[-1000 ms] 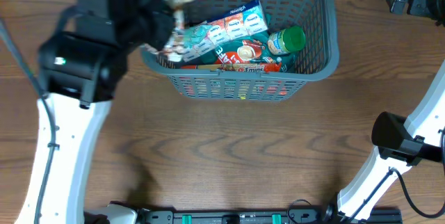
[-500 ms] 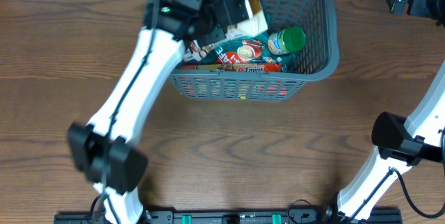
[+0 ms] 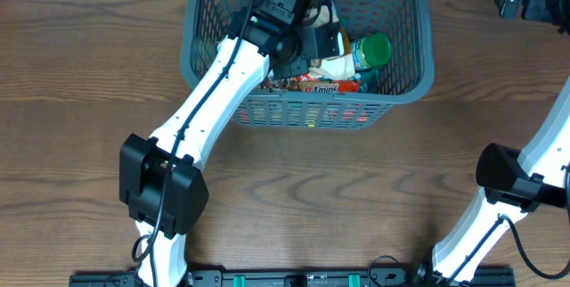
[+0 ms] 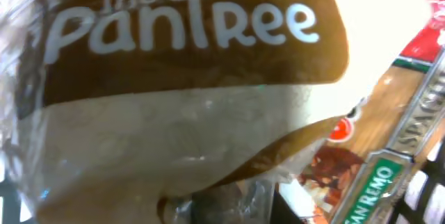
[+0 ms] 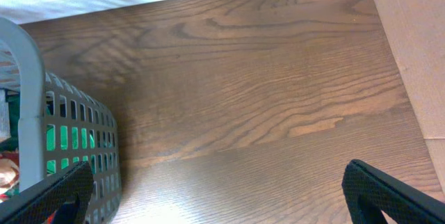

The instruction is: Pack container

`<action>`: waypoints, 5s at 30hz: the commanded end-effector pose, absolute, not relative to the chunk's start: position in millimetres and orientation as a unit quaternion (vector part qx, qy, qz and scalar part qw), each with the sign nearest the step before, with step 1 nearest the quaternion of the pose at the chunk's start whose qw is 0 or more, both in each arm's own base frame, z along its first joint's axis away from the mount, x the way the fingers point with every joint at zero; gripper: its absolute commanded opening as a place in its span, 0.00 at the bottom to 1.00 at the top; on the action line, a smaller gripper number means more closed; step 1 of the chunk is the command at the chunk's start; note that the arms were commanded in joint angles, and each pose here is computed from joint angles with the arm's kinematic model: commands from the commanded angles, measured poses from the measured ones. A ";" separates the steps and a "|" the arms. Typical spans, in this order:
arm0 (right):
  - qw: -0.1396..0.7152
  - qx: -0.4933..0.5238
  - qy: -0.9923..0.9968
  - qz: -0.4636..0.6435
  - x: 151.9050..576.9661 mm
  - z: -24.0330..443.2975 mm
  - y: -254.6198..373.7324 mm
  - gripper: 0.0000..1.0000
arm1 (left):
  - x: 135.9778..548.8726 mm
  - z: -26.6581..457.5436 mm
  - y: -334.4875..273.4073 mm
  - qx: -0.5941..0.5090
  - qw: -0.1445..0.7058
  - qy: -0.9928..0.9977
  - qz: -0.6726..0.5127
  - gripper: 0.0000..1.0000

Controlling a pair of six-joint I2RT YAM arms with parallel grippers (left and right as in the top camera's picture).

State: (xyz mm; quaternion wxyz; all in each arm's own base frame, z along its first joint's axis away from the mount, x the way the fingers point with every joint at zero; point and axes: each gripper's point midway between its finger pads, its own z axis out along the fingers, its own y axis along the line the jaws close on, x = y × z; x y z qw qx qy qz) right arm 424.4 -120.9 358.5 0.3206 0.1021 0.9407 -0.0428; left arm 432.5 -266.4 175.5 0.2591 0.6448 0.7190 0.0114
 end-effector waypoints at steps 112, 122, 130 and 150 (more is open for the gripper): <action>0.450 0.000 0.890 0.080 190.6 159.7 30.2 0.99 | 229.7 198.8 -29.9 0.072 0.385 0.920 -0.001 0.99; 0.570 -0.089 0.816 0.044 209.3 171.2 35.3 0.99 | 229.8 198.8 -29.9 0.072 0.385 0.920 -0.001 0.99; 0.640 -0.085 0.763 0.038 232.5 169.7 36.6 0.99 | 229.8 198.8 -29.9 0.072 0.385 0.920 -0.001 0.99; 0.659 -0.058 0.750 0.008 240.4 153.9 23.7 0.99 | 229.7 198.8 -29.9 0.072 0.385 0.920 -0.001 0.99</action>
